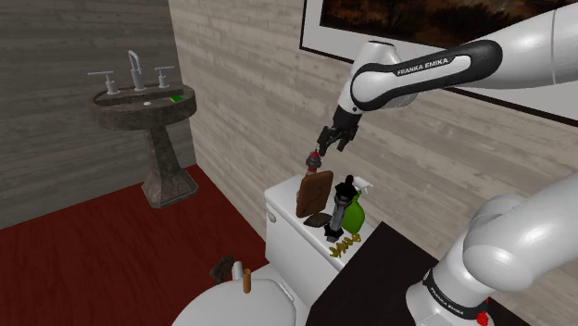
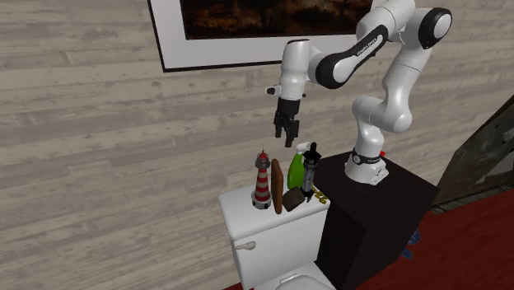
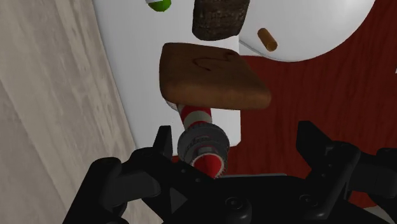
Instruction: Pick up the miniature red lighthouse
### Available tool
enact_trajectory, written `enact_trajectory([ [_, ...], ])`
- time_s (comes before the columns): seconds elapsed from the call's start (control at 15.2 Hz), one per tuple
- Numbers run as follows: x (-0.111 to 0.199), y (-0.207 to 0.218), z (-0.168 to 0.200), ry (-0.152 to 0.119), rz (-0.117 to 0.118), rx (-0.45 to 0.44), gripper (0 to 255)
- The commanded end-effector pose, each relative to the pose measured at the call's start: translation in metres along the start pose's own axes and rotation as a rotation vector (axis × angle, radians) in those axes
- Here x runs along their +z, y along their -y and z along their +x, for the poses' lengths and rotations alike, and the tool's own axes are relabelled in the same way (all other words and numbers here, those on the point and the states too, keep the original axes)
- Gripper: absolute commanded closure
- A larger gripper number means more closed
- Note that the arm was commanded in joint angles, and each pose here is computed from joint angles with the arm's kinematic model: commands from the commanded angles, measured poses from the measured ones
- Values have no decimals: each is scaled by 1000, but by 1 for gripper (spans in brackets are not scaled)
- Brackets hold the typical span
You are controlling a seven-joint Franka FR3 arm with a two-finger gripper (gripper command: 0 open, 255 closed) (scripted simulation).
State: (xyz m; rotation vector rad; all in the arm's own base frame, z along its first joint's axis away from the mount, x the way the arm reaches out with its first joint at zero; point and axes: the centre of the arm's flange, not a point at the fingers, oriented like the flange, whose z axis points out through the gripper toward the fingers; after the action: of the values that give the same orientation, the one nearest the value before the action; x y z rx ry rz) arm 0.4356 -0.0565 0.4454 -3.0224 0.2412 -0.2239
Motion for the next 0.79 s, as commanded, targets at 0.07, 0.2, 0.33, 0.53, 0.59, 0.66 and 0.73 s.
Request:
enact_trajectory([
  [0.07,33,-8,21,-16,3,37,0],
  [0.2,54,-14,35,-25,6,61,0],
  [0.33,64,-16,37,-27,6,67,0],
  [0.53,80,-18,35,-27,6,67,0],
  [0.59,85,-18,35,-27,6,67,0],
  [0.66,90,-19,34,-27,6,67,0],
  [0.73,96,-19,33,-27,6,67,0],
])
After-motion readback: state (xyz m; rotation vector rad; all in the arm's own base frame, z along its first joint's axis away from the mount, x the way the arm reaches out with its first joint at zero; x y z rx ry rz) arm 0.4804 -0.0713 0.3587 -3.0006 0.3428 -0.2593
